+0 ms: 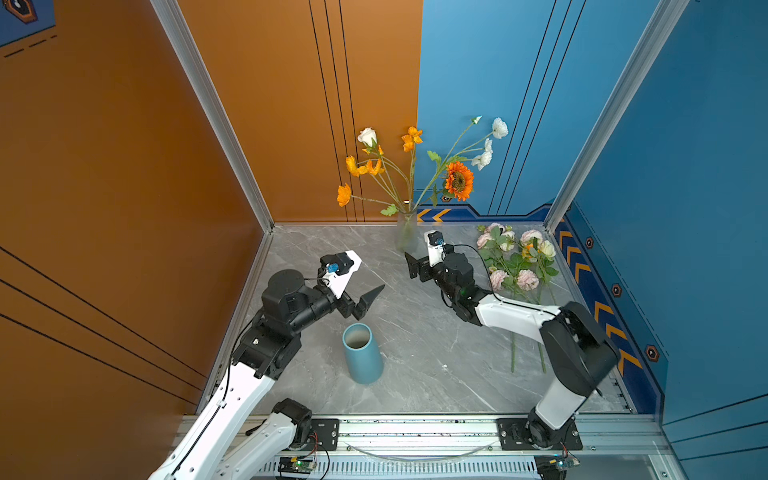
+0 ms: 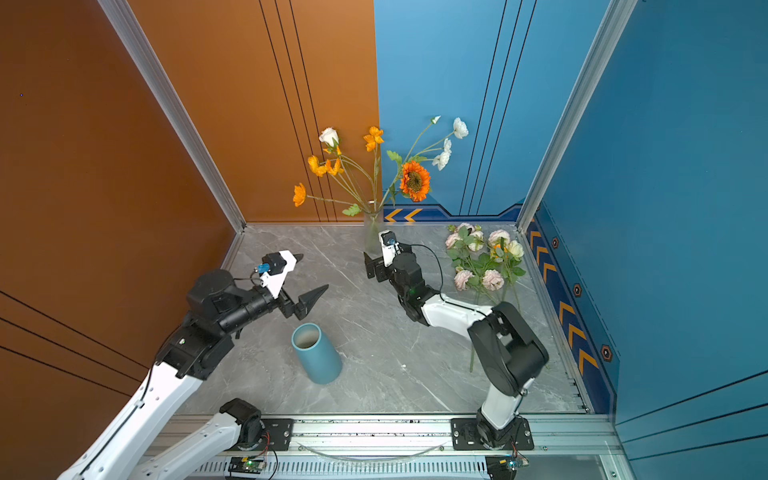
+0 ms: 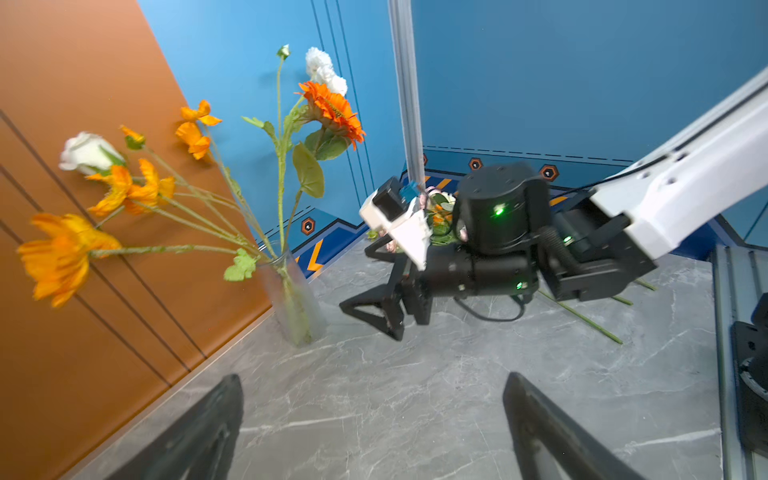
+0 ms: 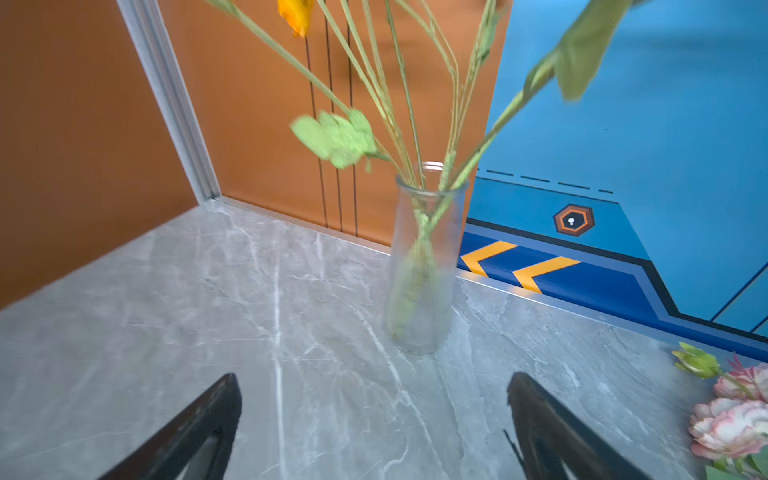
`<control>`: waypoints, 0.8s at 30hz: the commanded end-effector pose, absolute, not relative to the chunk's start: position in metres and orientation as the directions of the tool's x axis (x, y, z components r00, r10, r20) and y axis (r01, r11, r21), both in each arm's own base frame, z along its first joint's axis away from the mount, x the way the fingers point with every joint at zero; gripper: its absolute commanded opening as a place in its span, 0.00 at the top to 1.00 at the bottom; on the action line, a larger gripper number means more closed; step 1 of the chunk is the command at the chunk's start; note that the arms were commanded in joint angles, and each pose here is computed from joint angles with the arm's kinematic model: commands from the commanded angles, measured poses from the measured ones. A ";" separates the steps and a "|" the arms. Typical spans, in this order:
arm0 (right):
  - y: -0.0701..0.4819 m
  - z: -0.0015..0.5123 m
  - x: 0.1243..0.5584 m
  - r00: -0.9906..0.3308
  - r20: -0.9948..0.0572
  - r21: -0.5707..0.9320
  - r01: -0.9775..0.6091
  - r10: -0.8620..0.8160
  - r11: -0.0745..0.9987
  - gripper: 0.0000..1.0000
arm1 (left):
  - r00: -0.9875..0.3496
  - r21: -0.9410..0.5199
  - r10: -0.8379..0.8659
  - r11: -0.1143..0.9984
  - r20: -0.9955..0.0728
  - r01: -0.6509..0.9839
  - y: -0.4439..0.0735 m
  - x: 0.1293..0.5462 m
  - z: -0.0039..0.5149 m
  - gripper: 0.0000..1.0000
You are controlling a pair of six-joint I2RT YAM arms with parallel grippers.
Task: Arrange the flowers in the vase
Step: 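Withdraw the right gripper from the vase while the left moves over the teal cup, then lower the left gripper onto the teal cup rim and close it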
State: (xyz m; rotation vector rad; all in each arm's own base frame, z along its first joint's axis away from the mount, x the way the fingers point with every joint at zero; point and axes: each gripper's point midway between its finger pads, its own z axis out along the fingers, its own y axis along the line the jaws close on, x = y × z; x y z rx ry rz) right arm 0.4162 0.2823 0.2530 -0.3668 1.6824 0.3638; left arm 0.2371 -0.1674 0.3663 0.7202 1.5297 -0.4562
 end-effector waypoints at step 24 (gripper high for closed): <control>0.237 0.185 0.174 -0.562 -0.799 0.176 -0.555 -0.211 0.813 0.00 | -0.796 -0.251 -0.004 0.950 -0.606 0.186 -0.102 0.166 0.241 0.15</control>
